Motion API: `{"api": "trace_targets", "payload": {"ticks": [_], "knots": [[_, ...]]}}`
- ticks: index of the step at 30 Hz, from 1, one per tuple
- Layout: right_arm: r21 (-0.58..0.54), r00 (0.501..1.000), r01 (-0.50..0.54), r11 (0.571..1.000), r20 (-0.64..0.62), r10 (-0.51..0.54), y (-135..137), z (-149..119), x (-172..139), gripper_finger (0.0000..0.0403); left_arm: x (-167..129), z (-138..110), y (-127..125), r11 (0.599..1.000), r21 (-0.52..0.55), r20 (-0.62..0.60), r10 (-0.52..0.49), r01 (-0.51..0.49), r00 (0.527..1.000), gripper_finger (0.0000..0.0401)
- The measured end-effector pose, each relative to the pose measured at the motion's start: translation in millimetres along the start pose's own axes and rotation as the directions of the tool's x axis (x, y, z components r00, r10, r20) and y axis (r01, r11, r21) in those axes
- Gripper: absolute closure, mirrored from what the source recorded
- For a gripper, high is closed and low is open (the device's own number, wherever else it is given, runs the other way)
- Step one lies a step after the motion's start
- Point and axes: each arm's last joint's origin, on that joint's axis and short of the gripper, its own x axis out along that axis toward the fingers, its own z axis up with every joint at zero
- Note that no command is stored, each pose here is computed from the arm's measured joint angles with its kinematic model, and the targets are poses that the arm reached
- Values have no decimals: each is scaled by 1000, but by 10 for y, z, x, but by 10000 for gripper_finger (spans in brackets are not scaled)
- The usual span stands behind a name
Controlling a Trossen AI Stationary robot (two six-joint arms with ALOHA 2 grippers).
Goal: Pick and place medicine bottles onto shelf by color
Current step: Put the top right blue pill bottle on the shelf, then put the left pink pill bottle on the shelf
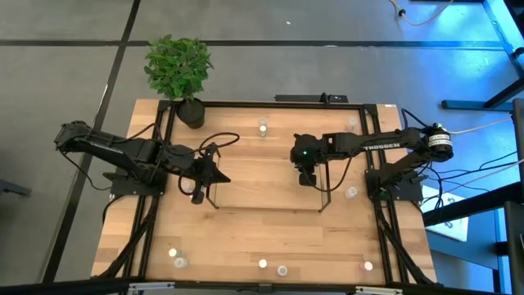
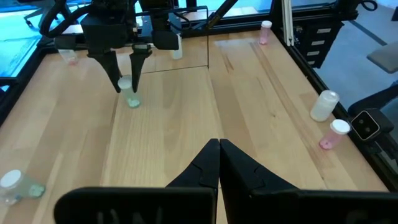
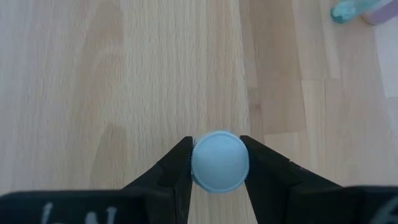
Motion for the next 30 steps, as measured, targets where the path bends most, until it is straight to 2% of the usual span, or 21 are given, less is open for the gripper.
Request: {"api": "trace_targets", "payload": {"ticks": [22,30], "knots": [[3,999,-29,1000,-14,29,10,-17,12,172,0,0,0,1000,0,0,0,0,1000,401],[4,1000,-28,1000,-14,28,7,-8,-1,161,0,0,0,1000,0,0,0,0,1000,401]]}}
